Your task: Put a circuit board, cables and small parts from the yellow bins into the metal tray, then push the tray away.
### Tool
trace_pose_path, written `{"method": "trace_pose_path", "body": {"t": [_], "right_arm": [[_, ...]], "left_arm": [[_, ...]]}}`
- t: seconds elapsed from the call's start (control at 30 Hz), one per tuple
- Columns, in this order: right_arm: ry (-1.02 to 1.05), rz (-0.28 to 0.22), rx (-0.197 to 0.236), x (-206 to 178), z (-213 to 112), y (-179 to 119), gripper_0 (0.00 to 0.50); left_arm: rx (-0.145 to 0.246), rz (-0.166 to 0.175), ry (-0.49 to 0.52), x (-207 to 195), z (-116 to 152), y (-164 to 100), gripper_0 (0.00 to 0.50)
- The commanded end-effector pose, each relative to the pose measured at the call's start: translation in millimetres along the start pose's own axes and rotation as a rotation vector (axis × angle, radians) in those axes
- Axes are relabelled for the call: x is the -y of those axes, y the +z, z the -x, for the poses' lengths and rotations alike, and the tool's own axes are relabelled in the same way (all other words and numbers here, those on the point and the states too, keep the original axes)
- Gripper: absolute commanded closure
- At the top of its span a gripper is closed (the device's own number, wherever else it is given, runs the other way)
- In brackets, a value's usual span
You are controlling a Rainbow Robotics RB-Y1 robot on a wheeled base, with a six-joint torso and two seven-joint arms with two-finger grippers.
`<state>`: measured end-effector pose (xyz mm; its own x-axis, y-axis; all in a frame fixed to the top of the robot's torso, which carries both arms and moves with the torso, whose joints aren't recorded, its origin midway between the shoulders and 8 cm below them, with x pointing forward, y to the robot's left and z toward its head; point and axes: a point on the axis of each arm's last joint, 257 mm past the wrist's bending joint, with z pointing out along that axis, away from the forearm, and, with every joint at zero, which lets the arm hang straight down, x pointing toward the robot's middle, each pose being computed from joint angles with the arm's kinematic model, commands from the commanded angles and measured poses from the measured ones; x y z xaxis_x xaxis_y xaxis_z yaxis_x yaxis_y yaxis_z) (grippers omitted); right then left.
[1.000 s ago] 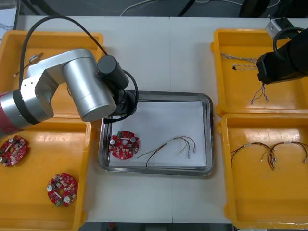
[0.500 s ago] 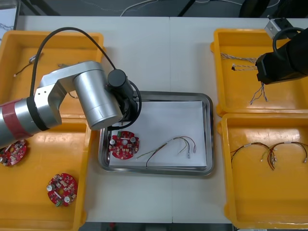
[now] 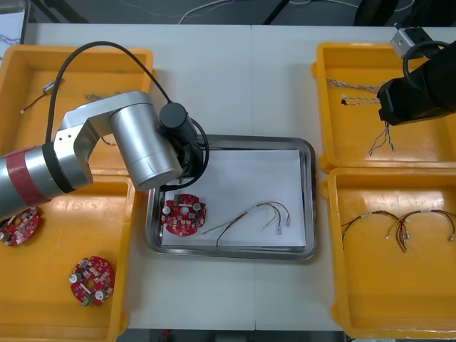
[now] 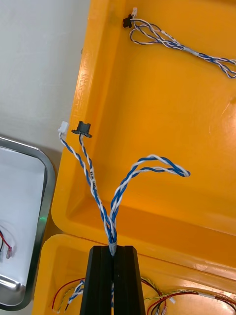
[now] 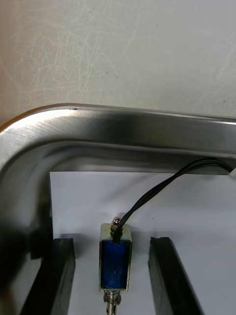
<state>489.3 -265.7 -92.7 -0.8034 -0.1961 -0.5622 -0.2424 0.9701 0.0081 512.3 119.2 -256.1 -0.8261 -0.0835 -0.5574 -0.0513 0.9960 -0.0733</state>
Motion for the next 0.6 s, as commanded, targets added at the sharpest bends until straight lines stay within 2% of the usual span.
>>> {"method": "trace_pose_path", "body": {"t": [0.03,0.13,0.37,0.6], "right_arm": [[0.028,-0.010,0.035,6,5,-13,0.500],[0.024,0.000,0.038,2,6,-13,0.500],[-0.003,0.019,0.043,-11,7,-12,0.500],[-0.073,0.000,0.042,-26,5,-10,0.500]], "left_arm": [[0.050,-0.053,-0.044,29,18,-16,0.005],[0.054,-0.067,-0.051,33,20,-22,0.000],[0.047,-0.066,-0.073,34,28,-51,0.000],[0.018,-0.064,-0.073,22,41,-88,0.000]]}}
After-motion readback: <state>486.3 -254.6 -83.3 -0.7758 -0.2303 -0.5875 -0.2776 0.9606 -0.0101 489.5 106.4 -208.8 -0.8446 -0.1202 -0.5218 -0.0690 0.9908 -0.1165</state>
